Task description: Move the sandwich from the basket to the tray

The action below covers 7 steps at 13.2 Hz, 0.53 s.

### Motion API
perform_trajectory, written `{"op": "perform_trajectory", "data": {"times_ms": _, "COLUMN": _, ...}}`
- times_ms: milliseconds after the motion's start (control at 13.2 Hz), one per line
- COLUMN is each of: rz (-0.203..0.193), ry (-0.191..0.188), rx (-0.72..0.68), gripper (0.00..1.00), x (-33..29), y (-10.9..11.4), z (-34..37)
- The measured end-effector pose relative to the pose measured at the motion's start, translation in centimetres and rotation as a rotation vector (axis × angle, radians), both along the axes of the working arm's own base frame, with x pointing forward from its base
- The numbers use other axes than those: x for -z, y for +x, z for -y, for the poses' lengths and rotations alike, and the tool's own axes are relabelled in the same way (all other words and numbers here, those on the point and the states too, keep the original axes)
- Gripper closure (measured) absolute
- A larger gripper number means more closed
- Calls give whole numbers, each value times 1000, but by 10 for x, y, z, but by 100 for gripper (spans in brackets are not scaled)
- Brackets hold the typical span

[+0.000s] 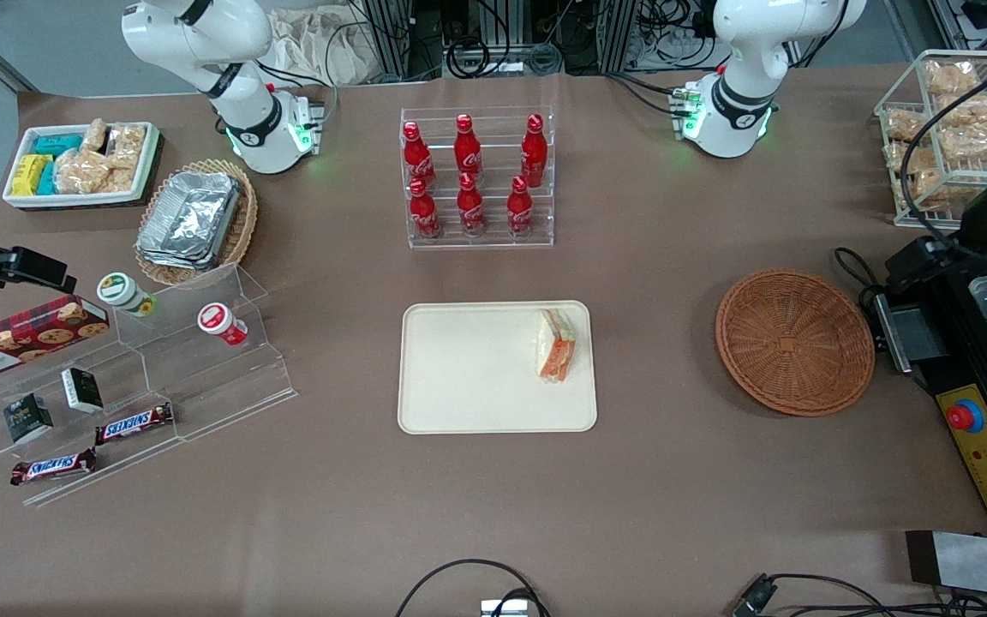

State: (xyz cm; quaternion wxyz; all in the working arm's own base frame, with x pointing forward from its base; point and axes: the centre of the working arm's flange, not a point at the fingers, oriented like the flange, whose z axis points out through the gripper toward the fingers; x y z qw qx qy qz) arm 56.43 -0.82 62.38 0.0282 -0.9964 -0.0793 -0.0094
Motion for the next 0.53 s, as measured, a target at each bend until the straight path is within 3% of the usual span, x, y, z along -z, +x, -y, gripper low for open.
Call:
{"op": "perform_trajectory", "data": {"times_ms": 227, "rz": -11, "ry": -39, "rx": 16, "gripper": 0, "x": -18, "y": -17, "z": -16}}
{"op": "perform_trajectory", "data": {"times_ms": 530, "rz": -1, "ry": -45, "rx": 61, "gripper": 0, "x": -31, "y": -27, "z": -11}}
